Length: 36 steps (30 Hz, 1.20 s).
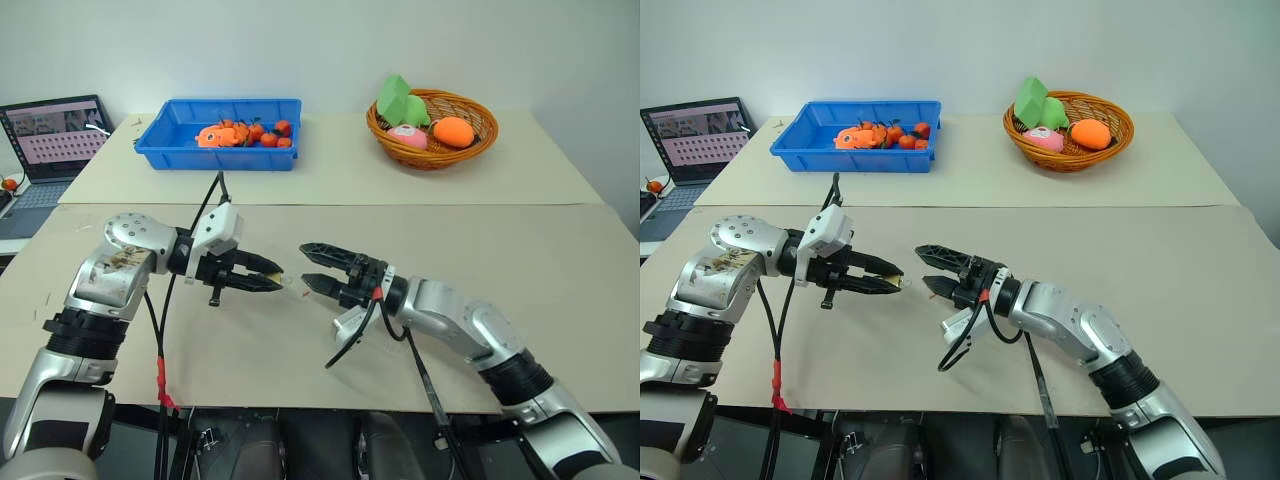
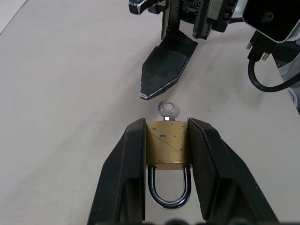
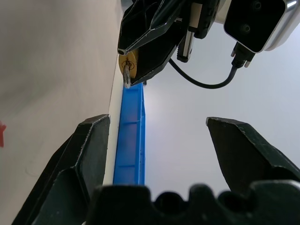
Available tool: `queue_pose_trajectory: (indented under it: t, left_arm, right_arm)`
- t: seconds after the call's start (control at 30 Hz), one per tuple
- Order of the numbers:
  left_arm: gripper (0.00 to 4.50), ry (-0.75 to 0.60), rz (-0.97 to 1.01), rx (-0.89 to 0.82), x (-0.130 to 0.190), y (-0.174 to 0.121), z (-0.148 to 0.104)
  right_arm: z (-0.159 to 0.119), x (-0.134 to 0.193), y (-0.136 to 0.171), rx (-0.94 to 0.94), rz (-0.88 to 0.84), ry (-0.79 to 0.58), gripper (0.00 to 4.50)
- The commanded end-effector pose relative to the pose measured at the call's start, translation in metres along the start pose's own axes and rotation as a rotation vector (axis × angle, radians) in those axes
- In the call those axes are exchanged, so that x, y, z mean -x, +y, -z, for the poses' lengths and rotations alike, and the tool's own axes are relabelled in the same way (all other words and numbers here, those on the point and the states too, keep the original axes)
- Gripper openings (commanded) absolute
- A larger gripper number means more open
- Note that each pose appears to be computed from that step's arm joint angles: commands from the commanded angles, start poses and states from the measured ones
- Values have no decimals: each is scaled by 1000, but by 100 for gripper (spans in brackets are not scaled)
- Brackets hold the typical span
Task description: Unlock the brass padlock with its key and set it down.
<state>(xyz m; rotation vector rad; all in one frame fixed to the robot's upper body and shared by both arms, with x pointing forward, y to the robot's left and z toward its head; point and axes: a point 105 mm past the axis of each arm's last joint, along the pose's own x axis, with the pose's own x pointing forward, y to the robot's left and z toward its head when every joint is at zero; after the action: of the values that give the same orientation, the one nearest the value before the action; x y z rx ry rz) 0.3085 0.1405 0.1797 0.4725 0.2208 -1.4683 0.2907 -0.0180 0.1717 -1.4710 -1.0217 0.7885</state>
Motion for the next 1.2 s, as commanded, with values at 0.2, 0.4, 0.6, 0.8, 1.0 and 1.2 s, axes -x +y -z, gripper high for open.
queue_pose_trajectory:
  t: [0.2,0.4,0.6,0.8,1.0,1.2]
  left_arm:
    - [83,-5,-7,-56,3,2,-12]
    - [83,-8,-7,-58,2,3,-13]
    - [83,-12,-7,-59,2,3,-13]
    - [83,-12,-8,-60,2,4,-14]
    - [83,-9,-10,-61,2,4,-13]
    - [83,-4,-13,-59,4,5,-13]
  right_arm:
    - [-15,-3,-21,99,32,-105,385]
    - [-13,-12,-11,129,-19,-126,385]
    - [-10,-21,-11,128,-14,-127,385]
    - [-12,-25,-15,114,3,-136,385]
    - [-14,-21,-18,102,16,-139,385]
    - [-10,-7,-16,117,5,-123,385]
